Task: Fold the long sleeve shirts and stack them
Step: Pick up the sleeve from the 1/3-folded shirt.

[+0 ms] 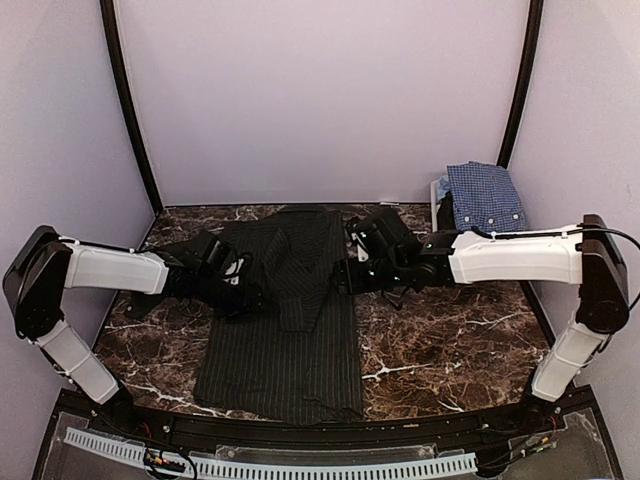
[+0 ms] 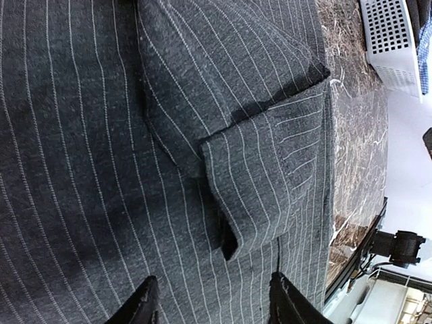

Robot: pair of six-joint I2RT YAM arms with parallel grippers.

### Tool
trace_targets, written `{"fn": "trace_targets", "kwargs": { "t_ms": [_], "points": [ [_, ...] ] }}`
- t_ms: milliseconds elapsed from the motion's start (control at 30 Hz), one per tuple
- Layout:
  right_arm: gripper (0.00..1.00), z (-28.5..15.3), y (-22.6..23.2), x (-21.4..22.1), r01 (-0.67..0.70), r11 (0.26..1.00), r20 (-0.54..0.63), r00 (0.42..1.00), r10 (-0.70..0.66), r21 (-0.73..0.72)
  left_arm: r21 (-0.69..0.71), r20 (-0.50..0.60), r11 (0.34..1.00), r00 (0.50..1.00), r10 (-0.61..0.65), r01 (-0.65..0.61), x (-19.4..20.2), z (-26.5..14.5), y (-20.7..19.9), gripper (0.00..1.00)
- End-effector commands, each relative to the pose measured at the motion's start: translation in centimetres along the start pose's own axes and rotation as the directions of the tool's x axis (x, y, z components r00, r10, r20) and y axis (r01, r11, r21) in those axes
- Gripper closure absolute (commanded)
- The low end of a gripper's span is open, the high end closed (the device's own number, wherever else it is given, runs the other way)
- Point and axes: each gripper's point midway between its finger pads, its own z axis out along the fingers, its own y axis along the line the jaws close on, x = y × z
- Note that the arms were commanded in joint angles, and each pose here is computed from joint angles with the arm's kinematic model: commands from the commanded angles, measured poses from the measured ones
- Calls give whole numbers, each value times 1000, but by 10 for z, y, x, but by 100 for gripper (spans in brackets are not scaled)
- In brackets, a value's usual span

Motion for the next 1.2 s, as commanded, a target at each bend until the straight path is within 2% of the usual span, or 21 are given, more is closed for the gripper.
{"fn": "trace_targets", "kwargs": {
  "t_ms": [0,200,400,633,800,833,933,1100,1167],
  "points": [
    [30,-13,-7,-16,-9,1000,56,998,8,12,63,3,998,1000,-25,25,3,11,-15,46],
    [30,-19,-10,-16,-30,1000,76,997,29,8,76,16,996,999,-48,47,-1,26,-20,53],
    [30,-24,-16,-12,-36,999,76,997,34,19,38,-11,999,999,-37,38,5,43,-18,64],
    [30,-26,-21,-10,-47,998,78,996,45,31,86,34,996,999,15,-18,-4,37,-36,72],
    [30,-28,-24,-10,-54,998,91,995,50,41,121,36,991,998,58,-62,-9,33,-50,86],
    [30,-29,-25,-10,-55,998,92,994,51,41,126,43,989,997,67,-72,-12,31,-55,91],
    [30,-30,-26,-8,-56,997,92,994,52,44,128,59,985,992,108,-115,-17,23,-63,99],
    [30,-31,-32,-8,-56,997,94,994,51,57,174,92,951,966,243,-256,-22,3,-89,100],
    [30,-32,-35,-9,-54,996,95,994,48,67,209,68,925,949,309,-316,-14,-2,-101,100]
  ]
}}
